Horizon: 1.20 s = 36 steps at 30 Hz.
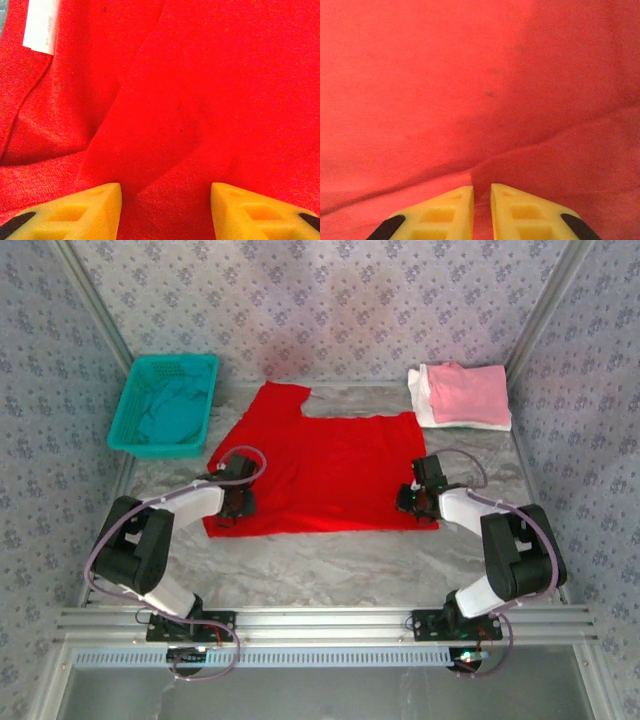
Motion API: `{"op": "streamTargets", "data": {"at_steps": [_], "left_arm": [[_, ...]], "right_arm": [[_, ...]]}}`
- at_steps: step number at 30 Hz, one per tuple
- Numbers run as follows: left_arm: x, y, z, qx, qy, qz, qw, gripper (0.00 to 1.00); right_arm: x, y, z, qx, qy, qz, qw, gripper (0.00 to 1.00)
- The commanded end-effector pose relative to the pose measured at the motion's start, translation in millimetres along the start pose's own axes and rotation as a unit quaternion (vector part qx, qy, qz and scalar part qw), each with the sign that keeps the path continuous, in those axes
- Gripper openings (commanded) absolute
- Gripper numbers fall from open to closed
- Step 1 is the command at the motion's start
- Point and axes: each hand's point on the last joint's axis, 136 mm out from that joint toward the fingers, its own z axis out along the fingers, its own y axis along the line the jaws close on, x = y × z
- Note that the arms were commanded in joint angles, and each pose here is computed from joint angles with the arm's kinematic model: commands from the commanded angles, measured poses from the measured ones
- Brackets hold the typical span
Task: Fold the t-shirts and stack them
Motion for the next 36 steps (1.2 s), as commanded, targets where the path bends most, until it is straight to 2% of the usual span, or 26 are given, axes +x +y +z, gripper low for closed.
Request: {"op": "streamTargets", "data": {"at_steps": [1, 6, 10, 13, 17, 20, 24, 28, 36], "left_arm": [[10.2, 11.0, -4.4, -0.012, 0.011, 0.019, 1.0, 0.52], [22.3, 2.5, -9.5, 0.022, 0.025, 0.047, 0.998, 0.57], [26.5, -9.7, -18.8, 0.038, 0.024, 0.075, 0.996, 0.59], [22.0, -14.3, -26.8, 0.032, 0.01, 0.088, 0.996, 0.59], [8.4, -32.9, -43.3, 0.057, -0.01, 0.097, 0.994, 0.59], [-2.0, -53.6, -54.0, 0.084, -0.029, 0.103, 0.991, 0.59], [-7.2, -92.5, -55.8, 0.142, -0.034, 0.111, 0.983, 0.59], [-1.0, -119.0, -46.2, 0.154, -0.028, 0.132, 0.979, 0.58], [16.4, -123.9, -17.9, 0.138, -0.009, 0.142, 0.98, 0.57]], "right_arm": [[13.1, -27.6, -5.9, 0.046, 0.014, 0.055, 0.997, 0.19], [34.7, -45.3, -14.7, 0.047, 0.024, 0.13, 0.99, 0.18], [48.6, -52.6, -33.7, 0.049, 0.006, 0.167, 0.985, 0.19], [38.9, -41.0, -49.2, 0.019, -0.023, 0.146, 0.989, 0.21], [19.8, -29.2, -79.6, 0.01, -0.061, 0.126, 0.99, 0.23], [7.4, -23.7, -88.4, 0.004, -0.073, 0.122, 0.99, 0.24], [-0.2, -23.6, -73.8, 0.027, -0.046, 0.113, 0.992, 0.29], [0.2, -13.4, -50.1, 0.016, -0.004, 0.103, 0.995, 0.32], [3.2, -3.7, -24.5, 0.012, 0.012, 0.113, 0.993, 0.35]]}}
